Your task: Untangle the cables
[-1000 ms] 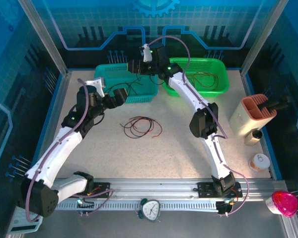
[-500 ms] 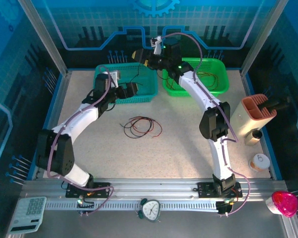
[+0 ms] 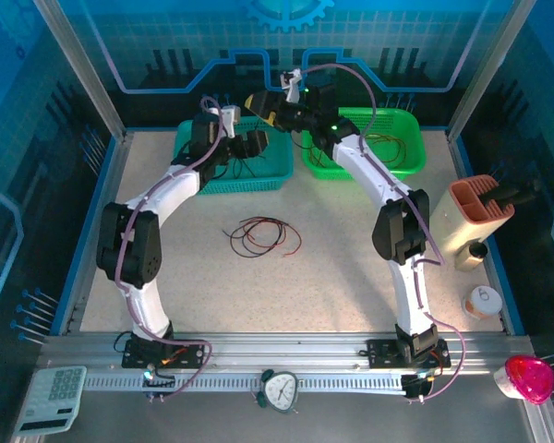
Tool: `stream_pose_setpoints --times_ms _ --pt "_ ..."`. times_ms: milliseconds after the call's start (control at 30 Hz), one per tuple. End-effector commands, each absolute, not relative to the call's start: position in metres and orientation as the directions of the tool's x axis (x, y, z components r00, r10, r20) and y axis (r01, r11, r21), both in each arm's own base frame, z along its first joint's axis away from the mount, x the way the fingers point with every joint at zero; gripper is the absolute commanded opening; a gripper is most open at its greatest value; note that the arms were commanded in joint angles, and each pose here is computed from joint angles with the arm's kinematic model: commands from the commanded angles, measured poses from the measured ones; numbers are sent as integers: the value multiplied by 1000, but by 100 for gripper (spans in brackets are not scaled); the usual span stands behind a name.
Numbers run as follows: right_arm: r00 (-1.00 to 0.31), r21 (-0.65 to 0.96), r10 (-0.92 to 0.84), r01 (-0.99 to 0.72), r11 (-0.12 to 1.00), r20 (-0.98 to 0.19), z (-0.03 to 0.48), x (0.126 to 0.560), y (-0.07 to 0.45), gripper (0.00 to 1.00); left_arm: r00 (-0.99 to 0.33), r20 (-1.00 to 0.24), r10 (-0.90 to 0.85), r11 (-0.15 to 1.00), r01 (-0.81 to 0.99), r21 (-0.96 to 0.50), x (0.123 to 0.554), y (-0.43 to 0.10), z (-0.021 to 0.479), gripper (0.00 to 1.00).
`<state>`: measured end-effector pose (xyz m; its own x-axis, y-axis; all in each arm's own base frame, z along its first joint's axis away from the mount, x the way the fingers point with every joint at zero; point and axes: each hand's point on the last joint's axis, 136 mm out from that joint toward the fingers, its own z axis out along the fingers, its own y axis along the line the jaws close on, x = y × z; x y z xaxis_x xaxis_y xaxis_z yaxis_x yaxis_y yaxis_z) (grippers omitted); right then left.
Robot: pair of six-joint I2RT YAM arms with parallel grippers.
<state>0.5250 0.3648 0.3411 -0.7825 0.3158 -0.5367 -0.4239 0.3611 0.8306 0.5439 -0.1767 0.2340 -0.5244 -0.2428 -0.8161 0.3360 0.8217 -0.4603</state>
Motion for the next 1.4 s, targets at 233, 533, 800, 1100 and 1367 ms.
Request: stream_pose_setpoints --times_ms 233,533,800,1100,1367 --pt "-757 814 311 -490 313 -575 381 504 364 66 -490 -849 -199 816 397 -421 567 -180 244 37" --pt "-734 796 317 -508 330 -600 391 502 356 66 -507 -843 -181 842 364 -399 567 -172 234 0" --pt "-675 753 342 -538 378 -654 415 488 326 66 -563 -795 -225 899 194 -392 566 -126 206 0" --pt "-599 674 326 -558 484 -731 419 443 294 66 -741 -639 -203 970 -63 -236 557 -70 150 18" --pt "-540 570 260 -551 609 -801 409 399 269 67 -838 -506 -205 979 -169 -118 547 -50 130 50"
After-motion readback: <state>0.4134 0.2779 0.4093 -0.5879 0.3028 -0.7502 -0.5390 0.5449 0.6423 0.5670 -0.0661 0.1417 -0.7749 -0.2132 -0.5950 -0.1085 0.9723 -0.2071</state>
